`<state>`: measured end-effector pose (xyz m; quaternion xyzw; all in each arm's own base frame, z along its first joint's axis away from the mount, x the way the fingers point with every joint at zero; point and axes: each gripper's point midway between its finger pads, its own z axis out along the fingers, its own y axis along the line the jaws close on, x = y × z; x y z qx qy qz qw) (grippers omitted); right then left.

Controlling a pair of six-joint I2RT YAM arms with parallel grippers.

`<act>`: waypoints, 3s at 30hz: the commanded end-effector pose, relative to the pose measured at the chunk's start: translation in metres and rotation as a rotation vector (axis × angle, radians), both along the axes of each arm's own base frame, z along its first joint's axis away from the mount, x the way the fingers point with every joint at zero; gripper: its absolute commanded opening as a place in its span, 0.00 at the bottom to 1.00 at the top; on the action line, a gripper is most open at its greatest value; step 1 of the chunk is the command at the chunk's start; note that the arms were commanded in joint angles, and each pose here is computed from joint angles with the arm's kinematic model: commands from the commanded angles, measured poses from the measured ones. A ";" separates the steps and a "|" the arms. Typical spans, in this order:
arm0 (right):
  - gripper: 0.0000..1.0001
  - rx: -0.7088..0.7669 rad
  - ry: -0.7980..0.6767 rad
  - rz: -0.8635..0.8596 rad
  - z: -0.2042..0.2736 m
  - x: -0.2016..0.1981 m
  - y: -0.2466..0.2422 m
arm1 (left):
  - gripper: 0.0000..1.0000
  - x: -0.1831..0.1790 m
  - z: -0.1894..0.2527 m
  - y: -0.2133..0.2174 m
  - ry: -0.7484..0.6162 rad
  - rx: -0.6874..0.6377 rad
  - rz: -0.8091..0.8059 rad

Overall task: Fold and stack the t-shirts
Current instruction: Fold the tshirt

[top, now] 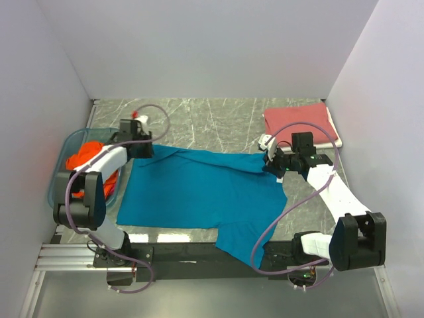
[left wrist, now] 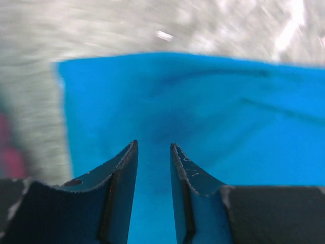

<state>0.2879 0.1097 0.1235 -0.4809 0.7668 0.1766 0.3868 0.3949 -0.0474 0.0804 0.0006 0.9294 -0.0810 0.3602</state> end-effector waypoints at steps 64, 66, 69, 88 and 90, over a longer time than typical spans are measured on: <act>0.00 0.039 0.001 0.001 0.002 0.008 0.002 | 0.01 -0.012 -0.043 0.059 0.231 0.269 0.546; 0.00 0.036 -0.001 -0.001 0.003 0.009 0.002 | 0.01 -0.011 -0.038 0.058 0.220 0.256 0.540; 0.00 0.036 0.004 -0.003 0.003 0.009 0.002 | 0.03 -0.010 -0.033 0.057 0.216 0.234 0.518; 0.00 0.003 -0.006 -0.026 -0.002 0.022 -0.007 | 0.05 -0.004 -0.016 0.053 0.225 0.100 0.426; 0.00 0.006 0.002 -0.024 -0.005 0.021 -0.006 | 0.05 -0.004 -0.017 0.053 0.231 0.099 0.422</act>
